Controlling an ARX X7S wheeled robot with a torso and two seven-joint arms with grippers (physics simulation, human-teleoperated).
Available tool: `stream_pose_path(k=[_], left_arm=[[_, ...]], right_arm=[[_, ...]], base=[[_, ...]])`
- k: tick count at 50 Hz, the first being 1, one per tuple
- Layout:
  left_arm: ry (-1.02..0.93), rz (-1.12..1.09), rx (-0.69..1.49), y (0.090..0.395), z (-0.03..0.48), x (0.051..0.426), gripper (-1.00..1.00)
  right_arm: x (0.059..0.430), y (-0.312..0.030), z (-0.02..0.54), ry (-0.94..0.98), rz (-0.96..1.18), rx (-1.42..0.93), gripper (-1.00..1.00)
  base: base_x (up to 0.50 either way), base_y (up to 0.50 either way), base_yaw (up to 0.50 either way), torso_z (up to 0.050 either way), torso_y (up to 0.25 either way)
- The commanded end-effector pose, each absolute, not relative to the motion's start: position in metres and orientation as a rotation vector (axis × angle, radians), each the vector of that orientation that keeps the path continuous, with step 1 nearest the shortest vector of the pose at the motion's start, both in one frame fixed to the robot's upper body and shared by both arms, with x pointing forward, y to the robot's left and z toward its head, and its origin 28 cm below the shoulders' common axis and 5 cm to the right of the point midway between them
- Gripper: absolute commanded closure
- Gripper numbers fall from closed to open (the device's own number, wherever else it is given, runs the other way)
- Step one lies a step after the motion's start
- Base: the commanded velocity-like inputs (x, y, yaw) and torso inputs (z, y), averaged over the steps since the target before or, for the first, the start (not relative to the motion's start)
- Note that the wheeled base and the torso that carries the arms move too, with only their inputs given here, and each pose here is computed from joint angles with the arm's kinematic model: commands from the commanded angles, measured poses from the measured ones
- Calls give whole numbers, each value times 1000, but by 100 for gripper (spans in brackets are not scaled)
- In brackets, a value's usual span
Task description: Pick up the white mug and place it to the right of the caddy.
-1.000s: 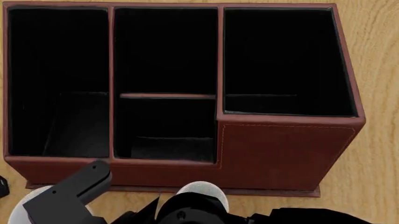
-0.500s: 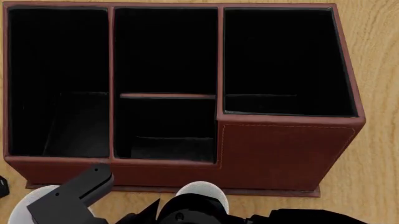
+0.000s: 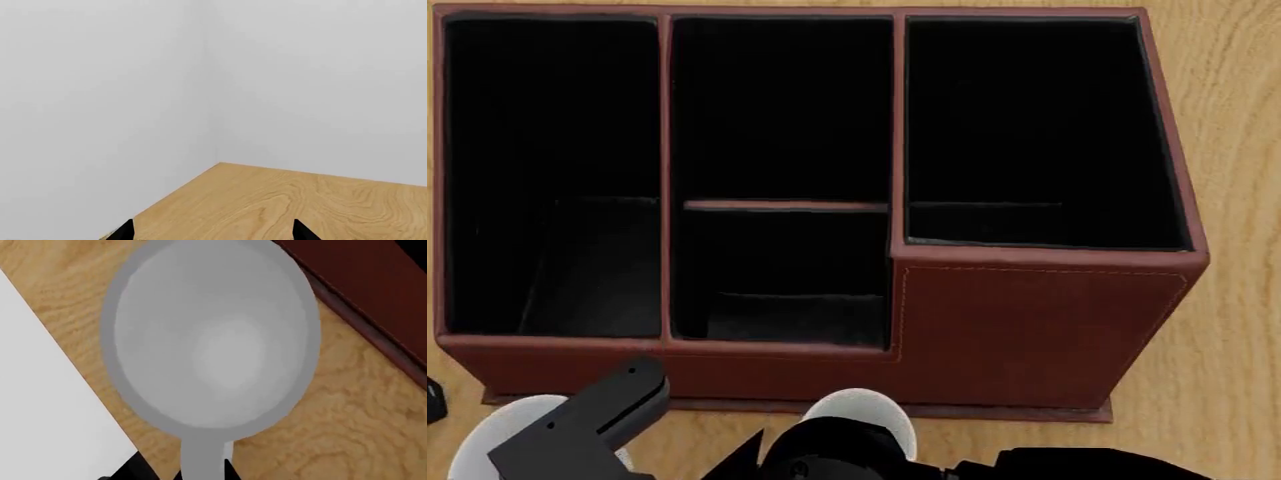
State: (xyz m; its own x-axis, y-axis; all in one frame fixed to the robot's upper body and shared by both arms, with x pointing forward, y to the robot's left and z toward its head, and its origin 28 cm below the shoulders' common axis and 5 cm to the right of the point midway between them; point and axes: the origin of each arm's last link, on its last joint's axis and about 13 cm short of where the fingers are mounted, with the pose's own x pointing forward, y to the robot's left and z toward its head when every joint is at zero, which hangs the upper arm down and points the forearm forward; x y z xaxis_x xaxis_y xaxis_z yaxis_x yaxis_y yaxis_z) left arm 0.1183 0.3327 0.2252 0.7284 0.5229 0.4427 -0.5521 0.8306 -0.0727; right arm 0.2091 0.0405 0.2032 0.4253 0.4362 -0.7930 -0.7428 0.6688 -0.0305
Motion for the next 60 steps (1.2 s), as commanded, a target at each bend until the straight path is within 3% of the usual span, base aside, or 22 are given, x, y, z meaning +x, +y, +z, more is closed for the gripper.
stream_pose_path(k=[1,60], left_arm=[[-464,592,61,333,223,118,-100],[-485,572,56,331,227,108,-100]], right_arm=[[205,43,204,842,772,-414,100],[146,26,252,529,768,-517,100]], base=[[0,0,0,0,0],[0,0,0,0,0]])
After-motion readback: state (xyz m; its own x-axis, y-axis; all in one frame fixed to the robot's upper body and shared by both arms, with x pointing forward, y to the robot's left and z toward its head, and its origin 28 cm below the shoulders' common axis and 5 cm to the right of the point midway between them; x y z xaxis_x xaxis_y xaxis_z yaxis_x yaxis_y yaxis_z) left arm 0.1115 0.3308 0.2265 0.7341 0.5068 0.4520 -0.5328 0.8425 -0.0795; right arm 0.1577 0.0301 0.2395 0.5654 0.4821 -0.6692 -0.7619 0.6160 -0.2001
